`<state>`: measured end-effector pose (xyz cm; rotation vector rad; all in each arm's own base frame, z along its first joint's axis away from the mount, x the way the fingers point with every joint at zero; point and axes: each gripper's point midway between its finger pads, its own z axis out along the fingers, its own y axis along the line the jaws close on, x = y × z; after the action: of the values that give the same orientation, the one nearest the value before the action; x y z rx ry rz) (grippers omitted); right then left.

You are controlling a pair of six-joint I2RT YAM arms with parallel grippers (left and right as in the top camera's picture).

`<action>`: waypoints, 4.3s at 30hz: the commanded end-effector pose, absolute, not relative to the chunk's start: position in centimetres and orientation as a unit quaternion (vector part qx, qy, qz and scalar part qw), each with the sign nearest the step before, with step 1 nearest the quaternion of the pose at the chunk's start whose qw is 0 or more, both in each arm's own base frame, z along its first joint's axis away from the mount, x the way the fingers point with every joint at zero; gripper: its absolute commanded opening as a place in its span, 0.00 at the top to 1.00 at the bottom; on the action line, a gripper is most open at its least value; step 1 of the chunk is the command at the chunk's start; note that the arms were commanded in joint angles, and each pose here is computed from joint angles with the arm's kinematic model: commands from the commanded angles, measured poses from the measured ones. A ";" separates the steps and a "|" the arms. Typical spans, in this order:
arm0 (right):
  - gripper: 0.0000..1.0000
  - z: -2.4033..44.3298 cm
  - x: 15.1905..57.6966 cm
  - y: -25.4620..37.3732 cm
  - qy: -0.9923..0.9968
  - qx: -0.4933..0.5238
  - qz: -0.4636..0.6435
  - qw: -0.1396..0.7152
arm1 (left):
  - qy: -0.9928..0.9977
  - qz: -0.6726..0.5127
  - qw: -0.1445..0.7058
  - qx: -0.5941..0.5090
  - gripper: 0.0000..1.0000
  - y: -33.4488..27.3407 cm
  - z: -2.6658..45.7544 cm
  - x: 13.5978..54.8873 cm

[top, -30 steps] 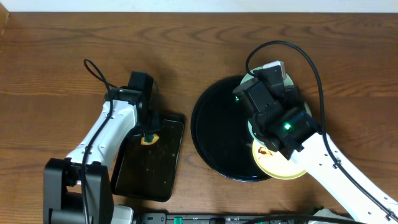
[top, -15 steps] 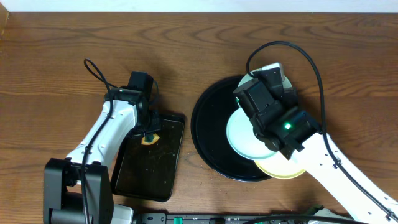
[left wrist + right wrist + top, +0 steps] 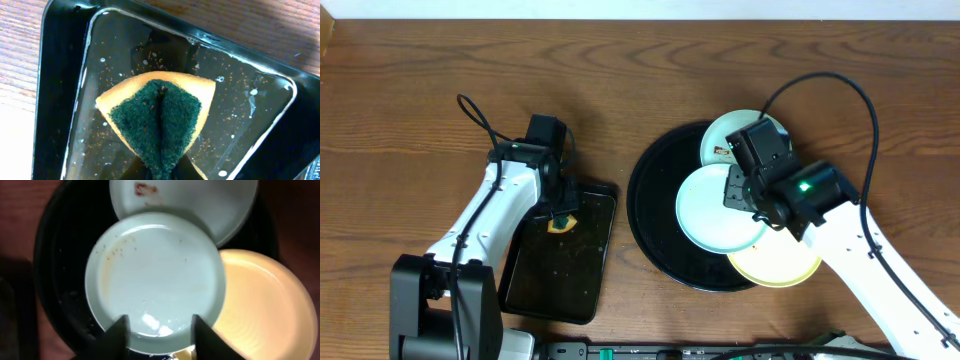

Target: Clean dirty plates on tray and stack at the side

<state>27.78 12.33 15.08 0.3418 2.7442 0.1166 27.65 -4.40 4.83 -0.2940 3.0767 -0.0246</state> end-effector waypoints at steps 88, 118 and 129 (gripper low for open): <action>0.99 9.8 30.0 7.8 0.957 0.191 0.068 0.209 | 0.997 -0.011 0.011 -0.079 0.92 -4.4 4.7 27.0; 0.98 17.6 32.9 -2.8 0.919 0.257 -0.078 0.288 | 0.997 -0.011 0.011 -0.079 0.92 -4.4 4.7 27.0; 0.98 18.0 31.2 -12.4 0.874 0.390 -0.087 0.277 | 0.997 -0.012 0.012 -0.076 0.92 -4.5 4.7 27.1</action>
<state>31.20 -10.68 16.46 1.0016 2.4067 -0.2582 27.24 -4.60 4.82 -0.2599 3.0978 -0.0407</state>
